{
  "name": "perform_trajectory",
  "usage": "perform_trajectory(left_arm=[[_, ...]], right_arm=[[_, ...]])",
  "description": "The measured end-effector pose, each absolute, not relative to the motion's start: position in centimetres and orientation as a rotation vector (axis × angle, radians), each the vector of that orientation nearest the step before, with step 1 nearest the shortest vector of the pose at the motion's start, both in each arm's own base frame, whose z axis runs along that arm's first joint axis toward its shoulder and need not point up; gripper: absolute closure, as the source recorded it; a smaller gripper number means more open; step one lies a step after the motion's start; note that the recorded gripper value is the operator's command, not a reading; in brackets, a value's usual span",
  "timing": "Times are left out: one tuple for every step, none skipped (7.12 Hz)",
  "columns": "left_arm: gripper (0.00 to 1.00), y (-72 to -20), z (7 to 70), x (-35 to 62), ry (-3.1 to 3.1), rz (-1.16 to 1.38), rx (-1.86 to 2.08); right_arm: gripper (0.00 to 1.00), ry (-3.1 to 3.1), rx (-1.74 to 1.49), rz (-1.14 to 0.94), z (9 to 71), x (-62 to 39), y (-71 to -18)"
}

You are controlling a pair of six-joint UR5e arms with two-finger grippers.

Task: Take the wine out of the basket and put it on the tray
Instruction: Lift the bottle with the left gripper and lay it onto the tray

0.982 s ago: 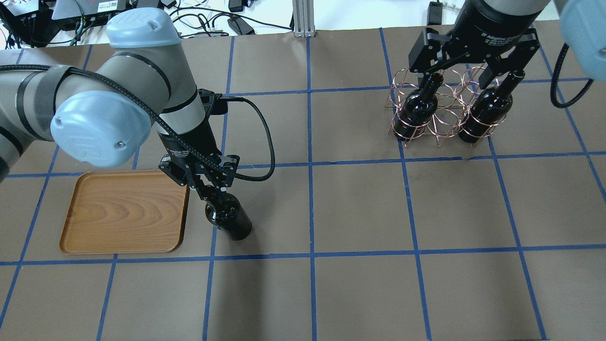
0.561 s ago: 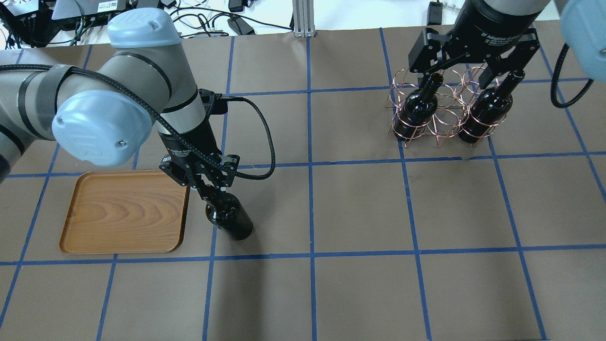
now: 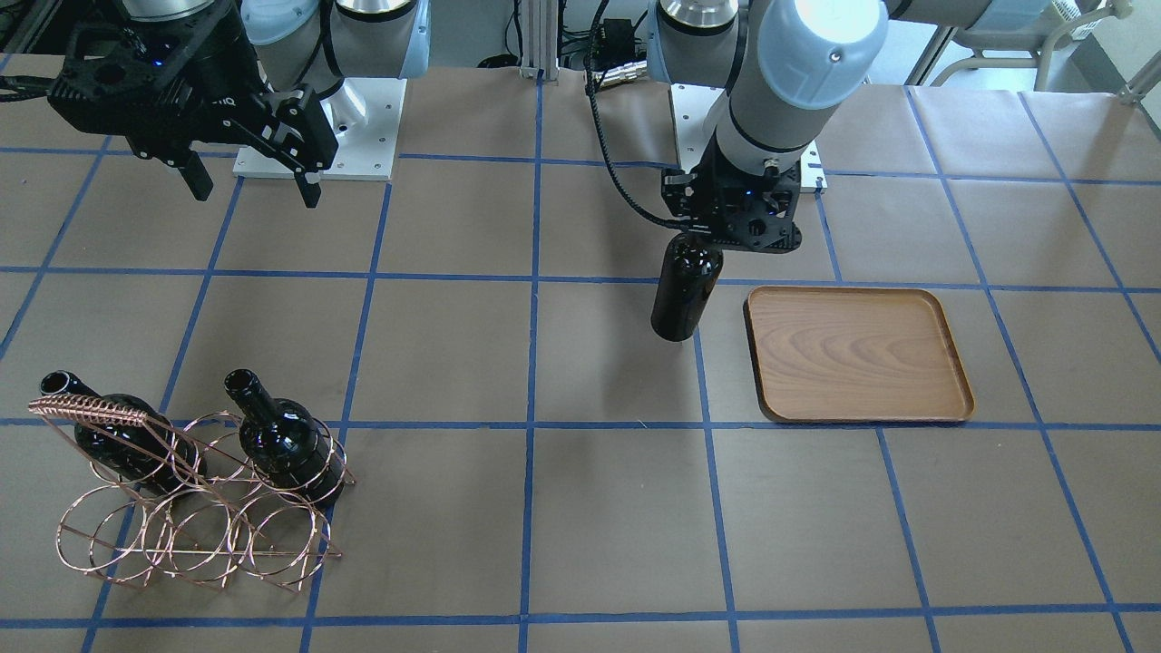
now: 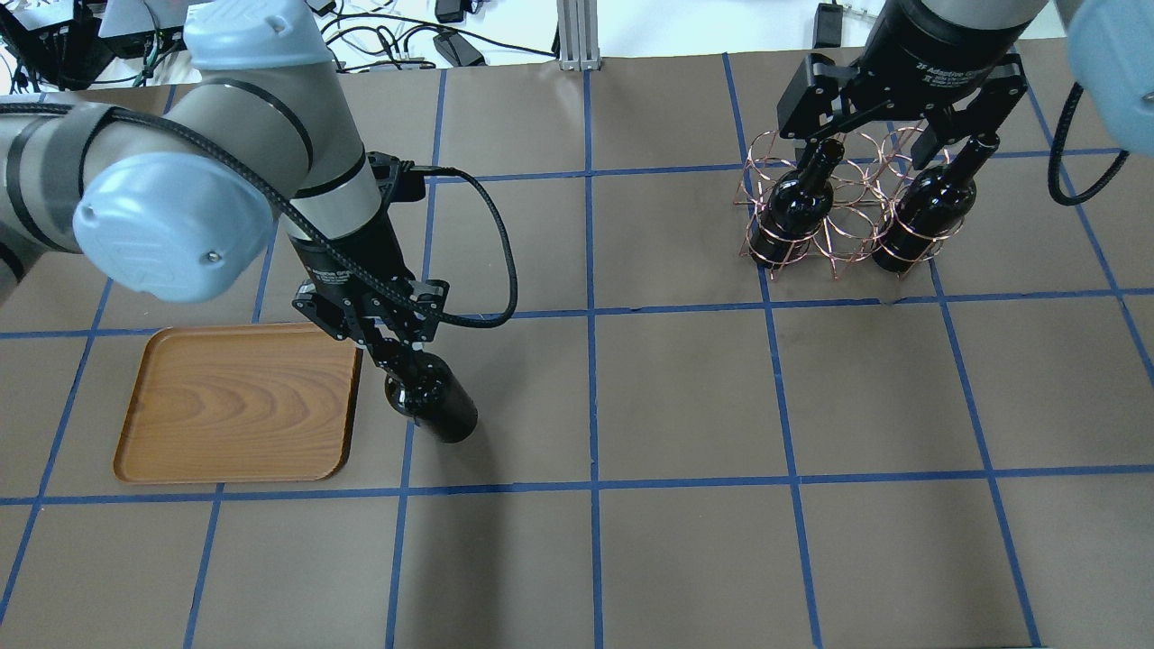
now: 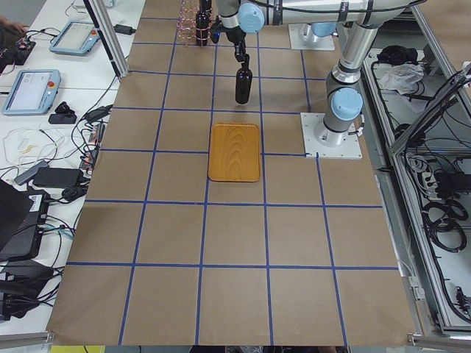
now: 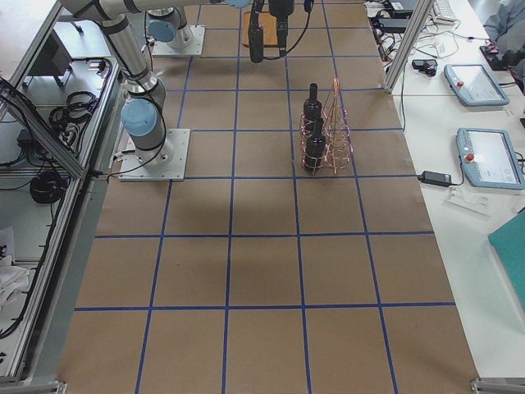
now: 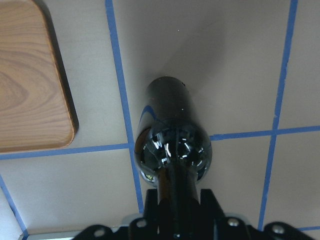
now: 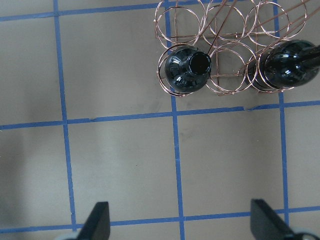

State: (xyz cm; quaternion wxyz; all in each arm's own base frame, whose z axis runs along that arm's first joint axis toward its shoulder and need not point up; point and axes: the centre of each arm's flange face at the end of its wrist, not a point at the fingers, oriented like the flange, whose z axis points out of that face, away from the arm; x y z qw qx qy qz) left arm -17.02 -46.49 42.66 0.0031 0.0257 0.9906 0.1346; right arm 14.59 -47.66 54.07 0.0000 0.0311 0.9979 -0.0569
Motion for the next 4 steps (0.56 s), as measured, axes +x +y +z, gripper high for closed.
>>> perform_trajectory(left_arm=[[1.00,-47.6,44.8,-14.3,3.109,0.407,0.067],[1.00,-48.6,46.1,-10.1,3.127,0.393,0.060],[1.00,-49.5,46.3,-5.6,3.149,0.391,0.055],[1.00,-50.0,46.0,-1.4,3.162,0.401,0.086]], right_arm=[[0.00,3.136,0.097,-0.177,54.0,14.6,-47.7],[0.00,3.136,0.098,-0.175,53.9,14.5,-47.8],[0.00,3.137,0.101,-0.173,53.9,14.4,-47.9],[0.00,3.137,0.105,-0.173,53.8,14.3,-48.0]])
